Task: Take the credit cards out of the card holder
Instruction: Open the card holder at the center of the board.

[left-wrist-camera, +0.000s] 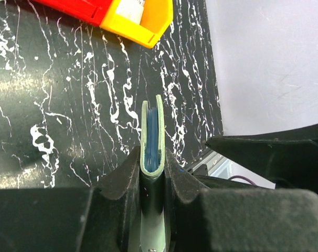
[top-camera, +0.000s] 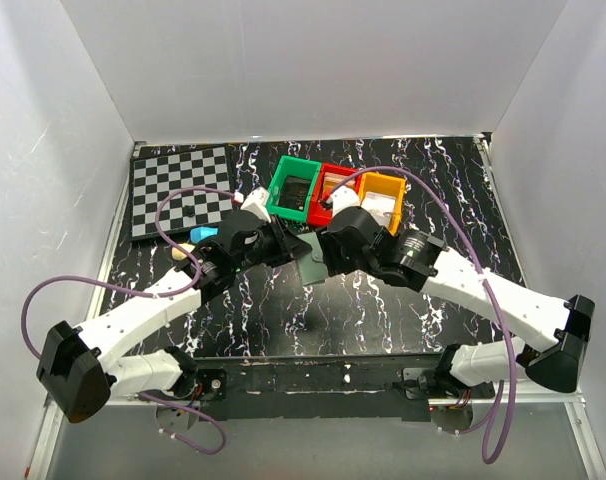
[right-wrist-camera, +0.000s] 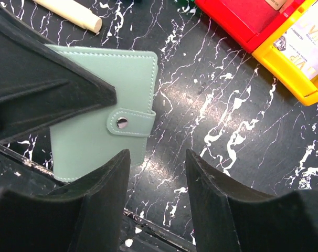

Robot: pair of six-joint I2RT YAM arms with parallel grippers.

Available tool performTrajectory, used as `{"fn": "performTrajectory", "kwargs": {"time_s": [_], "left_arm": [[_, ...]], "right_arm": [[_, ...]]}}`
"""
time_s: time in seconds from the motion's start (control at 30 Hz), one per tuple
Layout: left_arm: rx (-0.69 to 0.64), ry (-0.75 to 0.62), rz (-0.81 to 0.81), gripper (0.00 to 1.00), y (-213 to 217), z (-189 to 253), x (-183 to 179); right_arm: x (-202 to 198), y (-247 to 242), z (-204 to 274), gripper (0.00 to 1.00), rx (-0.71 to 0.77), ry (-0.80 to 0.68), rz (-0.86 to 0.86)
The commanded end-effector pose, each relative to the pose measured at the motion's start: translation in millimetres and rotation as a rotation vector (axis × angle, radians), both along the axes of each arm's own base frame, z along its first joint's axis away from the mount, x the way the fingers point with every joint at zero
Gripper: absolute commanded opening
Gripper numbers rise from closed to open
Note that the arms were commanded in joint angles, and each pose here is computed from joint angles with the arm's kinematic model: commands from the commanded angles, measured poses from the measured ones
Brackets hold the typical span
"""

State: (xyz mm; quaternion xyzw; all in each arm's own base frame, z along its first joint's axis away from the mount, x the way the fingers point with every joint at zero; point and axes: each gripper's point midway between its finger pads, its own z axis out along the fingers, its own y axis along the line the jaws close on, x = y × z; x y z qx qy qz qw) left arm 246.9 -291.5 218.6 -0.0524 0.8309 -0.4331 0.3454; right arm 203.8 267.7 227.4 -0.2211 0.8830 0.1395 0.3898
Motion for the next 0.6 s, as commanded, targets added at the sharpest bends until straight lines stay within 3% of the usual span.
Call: {"fn": "performTrajectory", "kwargs": {"time_s": [0.0,0.57], "left_arm": [[0.013,0.038,0.045,0.00,0.7,4.5,-0.2],[-0.043,0.086,0.064,0.00,-2.9,18.2,-3.5]], "right_arm": [[7.6,13.5,26.9,0.54,0.031,-0.073,-0.024],[9.4,42.8,12.3,0.51,-0.014,-0.051,-0.012]]}}
